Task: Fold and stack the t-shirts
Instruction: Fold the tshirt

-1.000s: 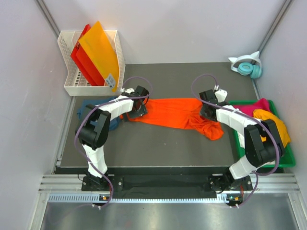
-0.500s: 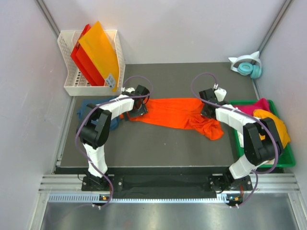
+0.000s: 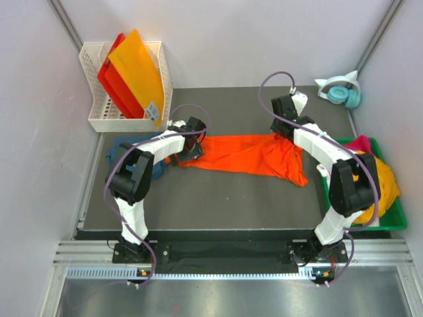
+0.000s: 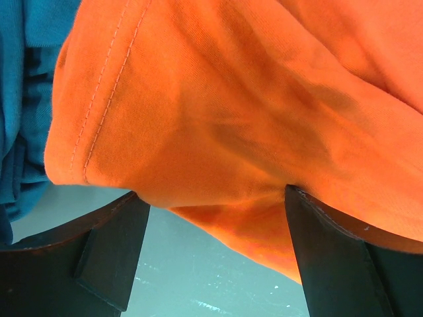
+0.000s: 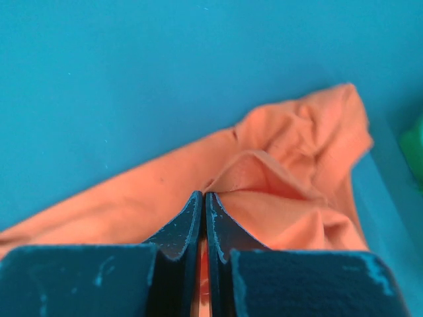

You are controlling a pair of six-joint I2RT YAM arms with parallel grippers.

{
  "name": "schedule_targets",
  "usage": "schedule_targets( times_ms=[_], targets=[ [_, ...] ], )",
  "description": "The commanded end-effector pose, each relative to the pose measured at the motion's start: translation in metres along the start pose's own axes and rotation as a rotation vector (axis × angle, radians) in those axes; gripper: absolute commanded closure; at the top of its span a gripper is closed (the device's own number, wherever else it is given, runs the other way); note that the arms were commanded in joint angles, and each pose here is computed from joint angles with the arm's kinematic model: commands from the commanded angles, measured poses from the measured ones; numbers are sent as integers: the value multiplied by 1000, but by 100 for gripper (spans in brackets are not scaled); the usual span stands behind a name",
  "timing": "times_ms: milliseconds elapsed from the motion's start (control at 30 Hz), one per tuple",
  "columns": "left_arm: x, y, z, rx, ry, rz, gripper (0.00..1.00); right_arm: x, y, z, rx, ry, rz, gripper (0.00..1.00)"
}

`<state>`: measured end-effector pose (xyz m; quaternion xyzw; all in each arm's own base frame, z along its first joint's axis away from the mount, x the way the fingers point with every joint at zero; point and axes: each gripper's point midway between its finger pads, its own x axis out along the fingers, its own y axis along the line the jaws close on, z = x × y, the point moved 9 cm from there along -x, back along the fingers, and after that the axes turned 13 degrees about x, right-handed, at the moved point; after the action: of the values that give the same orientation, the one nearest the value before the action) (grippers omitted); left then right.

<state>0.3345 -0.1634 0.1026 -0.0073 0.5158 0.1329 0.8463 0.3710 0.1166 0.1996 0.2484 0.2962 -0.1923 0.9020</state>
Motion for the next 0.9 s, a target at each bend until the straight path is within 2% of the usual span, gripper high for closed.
schedule_targets(
  times_ms=[0, 300, 700, 767, 800, 867],
  targets=[
    [18, -1, -14, 28, 62, 22, 13, 10, 16, 2, -38, 13, 15, 100],
    [18, -1, -14, 29, 63, 25, 13, 31, 36, -10, -93, 51, 27, 100],
    [15, 2, -13, 34, 59, 44, 13, 64, 44, -21, -129, 73, -44, 99],
    [13, 3, -12, 34, 55, 47, 12, 61, 43, -17, -123, 52, -46, 87],
    [13, 4, -11, 32, 49, 49, 12, 58, 43, -16, -118, 38, -39, 73],
    [11, 4, -9, 31, 41, 47, 11, 43, 46, -3, -97, -13, -14, 58]
  ],
)
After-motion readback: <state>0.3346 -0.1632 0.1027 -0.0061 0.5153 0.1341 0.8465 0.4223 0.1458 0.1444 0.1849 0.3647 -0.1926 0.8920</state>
